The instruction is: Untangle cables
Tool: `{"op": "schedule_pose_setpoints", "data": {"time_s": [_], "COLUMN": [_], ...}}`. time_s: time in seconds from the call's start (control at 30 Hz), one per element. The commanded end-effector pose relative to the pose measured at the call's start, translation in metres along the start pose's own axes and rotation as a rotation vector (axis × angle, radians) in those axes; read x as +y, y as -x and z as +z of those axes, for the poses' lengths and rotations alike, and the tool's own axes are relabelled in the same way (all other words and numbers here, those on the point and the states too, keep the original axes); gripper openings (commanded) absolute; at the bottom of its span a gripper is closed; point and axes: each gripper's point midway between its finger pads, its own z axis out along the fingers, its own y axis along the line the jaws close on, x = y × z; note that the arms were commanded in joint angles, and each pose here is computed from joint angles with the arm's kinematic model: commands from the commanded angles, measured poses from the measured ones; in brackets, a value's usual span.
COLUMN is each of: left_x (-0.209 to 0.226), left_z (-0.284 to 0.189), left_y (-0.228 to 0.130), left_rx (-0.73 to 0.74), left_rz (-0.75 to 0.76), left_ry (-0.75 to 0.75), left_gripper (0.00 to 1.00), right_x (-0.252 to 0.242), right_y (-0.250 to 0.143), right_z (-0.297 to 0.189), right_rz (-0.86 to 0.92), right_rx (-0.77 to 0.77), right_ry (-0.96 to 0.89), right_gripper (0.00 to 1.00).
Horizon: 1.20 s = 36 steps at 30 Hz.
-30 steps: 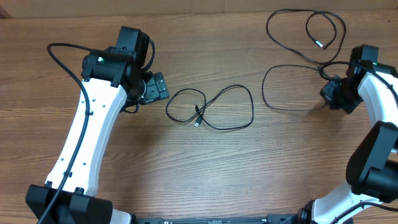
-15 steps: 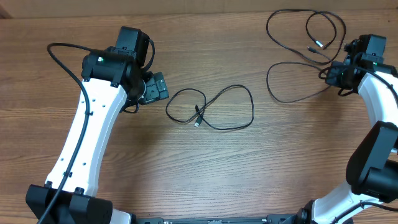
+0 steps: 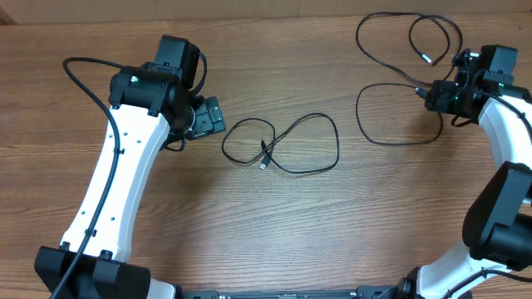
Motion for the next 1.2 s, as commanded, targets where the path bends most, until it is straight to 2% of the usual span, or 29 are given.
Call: {"op": "schedule_pose_setpoints", "data": {"time_s": [0.0,0.07,0.2,0.33,0.47,0.63,0.9,1.03,1.17], "left_x": [0.0,0.0,0.0,0.0,0.0,-0.003,-0.003,-0.003,-0.003], "left_z": [0.004,0.004,0.004,0.004,0.004,0.004,0.004,0.004,0.004], "left_y": [-0.001,-0.001,-0.001,-0.001,-0.001,-0.003,-0.003,-0.003,-0.004], "left_rx": [0.016,0.016,0.014,0.014,0.014,0.025,0.026,0.026,0.029], "left_rz": [-0.011,-0.011,-0.012,-0.012,-0.012,-0.012,-0.011,-0.011,-0.011], "left_ry": [0.004,0.004,0.003,0.003,0.002,-0.016,-0.015,-0.015,-0.013], "left_gripper": [1.0,1.0,1.0,1.0,1.0,0.99,1.0,0.99,1.0], "right_x": [0.001,0.006,0.049,0.087,0.108,0.136,0.17,0.171,0.168], "right_y": [0.01,0.009,0.005,0.003,-0.005,-0.018,-0.04,-0.056,-0.073], "right_z": [-0.005,-0.005,-0.011,-0.018,-0.009,0.005,0.025,0.048,0.064], "right_rz": [0.087,0.164,0.338,0.333,0.258,0.129,0.008,-0.004,-0.007], "right_rx": [-0.025,-0.019,0.037,0.072,0.088,0.074,0.06,0.113,0.17], "right_ry": [0.01,0.039,0.287,0.426,0.347,0.185,0.105,0.09,0.075], "right_gripper": [0.68,0.68,0.52,0.5,0.53,0.65,0.71,0.7,0.59]}}
